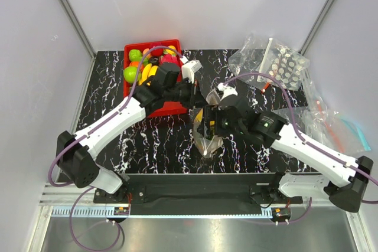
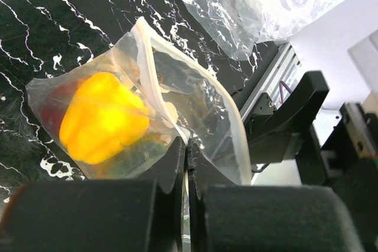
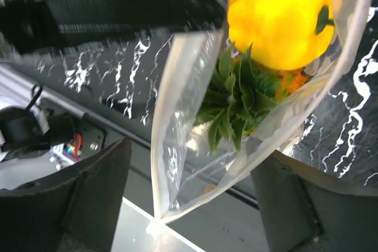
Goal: Place the food in the zip-top bag and seal the zipper
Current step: Zip the zipper food storage bag at the center of the board.
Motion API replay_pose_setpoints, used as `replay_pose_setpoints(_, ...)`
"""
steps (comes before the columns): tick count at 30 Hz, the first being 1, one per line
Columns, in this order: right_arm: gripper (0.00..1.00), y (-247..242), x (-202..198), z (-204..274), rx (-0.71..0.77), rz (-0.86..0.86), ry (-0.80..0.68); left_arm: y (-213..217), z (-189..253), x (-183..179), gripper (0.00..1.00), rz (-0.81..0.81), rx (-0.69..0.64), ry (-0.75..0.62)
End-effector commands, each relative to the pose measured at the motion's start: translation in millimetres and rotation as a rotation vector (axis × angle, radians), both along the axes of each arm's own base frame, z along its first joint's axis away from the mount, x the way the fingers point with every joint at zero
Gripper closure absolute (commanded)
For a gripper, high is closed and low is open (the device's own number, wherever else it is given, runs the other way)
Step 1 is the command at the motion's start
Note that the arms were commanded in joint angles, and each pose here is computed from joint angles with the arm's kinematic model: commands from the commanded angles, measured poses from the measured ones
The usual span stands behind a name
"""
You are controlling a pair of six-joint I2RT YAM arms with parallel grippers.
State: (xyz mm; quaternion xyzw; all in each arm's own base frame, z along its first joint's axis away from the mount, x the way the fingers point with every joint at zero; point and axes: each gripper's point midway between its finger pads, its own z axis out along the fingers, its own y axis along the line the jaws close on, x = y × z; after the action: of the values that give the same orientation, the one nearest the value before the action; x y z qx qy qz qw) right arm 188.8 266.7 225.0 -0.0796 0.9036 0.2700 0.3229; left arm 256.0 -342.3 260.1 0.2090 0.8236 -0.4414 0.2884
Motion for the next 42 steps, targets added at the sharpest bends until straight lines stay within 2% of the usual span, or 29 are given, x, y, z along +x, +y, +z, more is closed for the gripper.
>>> replay_pose_setpoints(1,0.16,4.3,14.9,16.0,-0.042,-0.049,-0.058,-7.4,21.6,5.0,1.00,-0.002,-0.080,-0.040)
replay_pose_setpoints(3,0.19,2.7,22.5,13.4,-0.100,-0.089,-0.066,-7.9,23.7,5.1,1.00,0.001,-0.089,-0.040)
replay_pose_setpoints(7,0.32,-1.4,32.4,10.9,-0.167,-0.147,-0.089,-8.7,24.7,5.5,1.00,0.025,-0.117,-0.029)
replay_pose_setpoints(8,0.48,-3.4,35.5,12.1,-0.178,-0.161,-0.099,-8.3,24.4,6.1,0.99,0.033,-0.119,-0.028)
replay_pose_setpoints(10,0.62,-3.9,36.7,10.0,-0.191,-0.169,-0.096,-7.7,27.2,7.2,0.95,0.048,-0.129,-0.043)
replay_pose_setpoints(11,0.77,-4.8,37.2,10.0,-0.194,-0.174,-0.099,-5.9,25.6,6.9,0.88,0.055,-0.125,-0.046)
replay_pose_setpoints(13,0.90,-8.0,37.6,11.2,-0.187,-0.187,-0.108,-1.1,27.8,8.1,0.77,0.071,-0.116,-0.076)
replay_pose_setpoints(14,0.96,-8.6,38.3,13.2,-0.178,-0.196,-0.115,1.4,27.5,8.4,0.57,0.076,-0.110,-0.085)
replay_pose_setpoints(15,1.00,-10.7,37.6,17.5,-0.164,-0.204,-0.124,3.8,28.7,9.3,0.47,0.087,-0.103,-0.101)
replay_pose_setpoints(18,1.00,-12.1,36.7,20.2,-0.137,-0.214,-0.128,18.5,38.6,9.5,0.20,0.126,-0.091,-0.186)
replay_pose_setpoints(22,1.00,-11.5,35.2,19.7,-0.115,-0.223,-0.122,49.6,63.6,-1.6,0.07,0.206,-0.117,-0.334)
replay_pose_setpoints(27,1.00,-8.9,37.4,24.7,-0.062,-0.253,-0.129,60.7,64.8,-28.2,0.06,0.165,-0.151,-0.423)
replay_pose_setpoints(36,1.00,-17.7,43.1,34.8,0.057,-0.386,-0.143,52.6,18.0,-98.5,0.06,0.057,-0.249,-0.512)
replay_pose_setpoints(38,1.00,-18.9,42.9,35.7,0.085,-0.406,-0.139,49.5,-3.0,-108.5,0.06,0.045,-0.228,-0.501)
replay_pose_setpoints(42,1.00,-21.2,43.1,35.2,0.122,-0.436,-0.138,53.2,-17.6,-114.7,0.06,0.090,-0.239,-0.572)
